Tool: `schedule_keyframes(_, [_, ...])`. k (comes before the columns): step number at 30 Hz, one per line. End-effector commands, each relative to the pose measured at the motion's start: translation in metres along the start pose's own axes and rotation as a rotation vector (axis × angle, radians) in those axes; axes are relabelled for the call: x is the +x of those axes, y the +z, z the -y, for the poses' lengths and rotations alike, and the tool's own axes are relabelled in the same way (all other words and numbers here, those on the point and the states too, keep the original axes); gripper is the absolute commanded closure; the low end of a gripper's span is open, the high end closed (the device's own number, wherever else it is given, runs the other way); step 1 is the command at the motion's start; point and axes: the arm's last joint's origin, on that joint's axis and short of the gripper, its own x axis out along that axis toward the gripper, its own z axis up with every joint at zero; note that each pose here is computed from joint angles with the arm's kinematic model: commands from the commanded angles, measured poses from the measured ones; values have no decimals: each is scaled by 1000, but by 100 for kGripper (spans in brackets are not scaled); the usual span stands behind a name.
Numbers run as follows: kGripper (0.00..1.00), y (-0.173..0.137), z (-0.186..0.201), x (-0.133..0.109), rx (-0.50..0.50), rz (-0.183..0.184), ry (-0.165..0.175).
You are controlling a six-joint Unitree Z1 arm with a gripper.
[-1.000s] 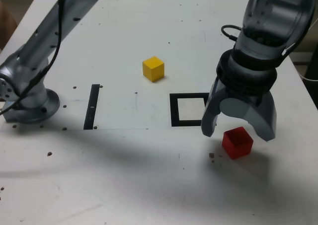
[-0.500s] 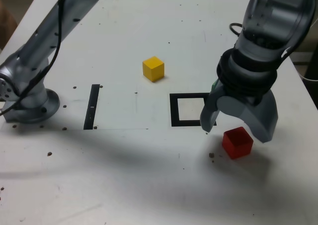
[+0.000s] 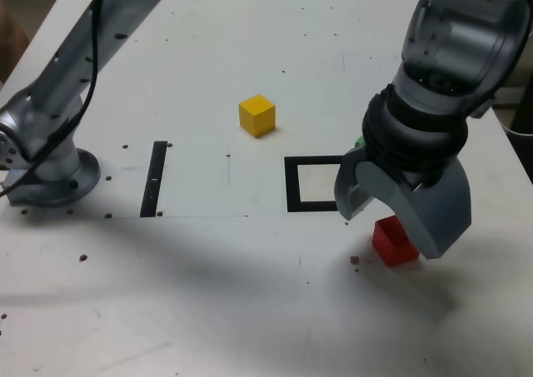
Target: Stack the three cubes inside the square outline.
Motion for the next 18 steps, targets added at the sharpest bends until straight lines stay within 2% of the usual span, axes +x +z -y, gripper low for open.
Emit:
schedule_keyframes(1, [1, -1, 2, -6, 31, 15, 15])
schedule_keyframes(5, [1, 0, 5, -9, 91, 17, 37])
schedule_keyframes(10, [1, 0, 5, -9, 117, 5, 56])
schedule_keyframes(18, [1, 5, 3, -2, 136, -6, 65])
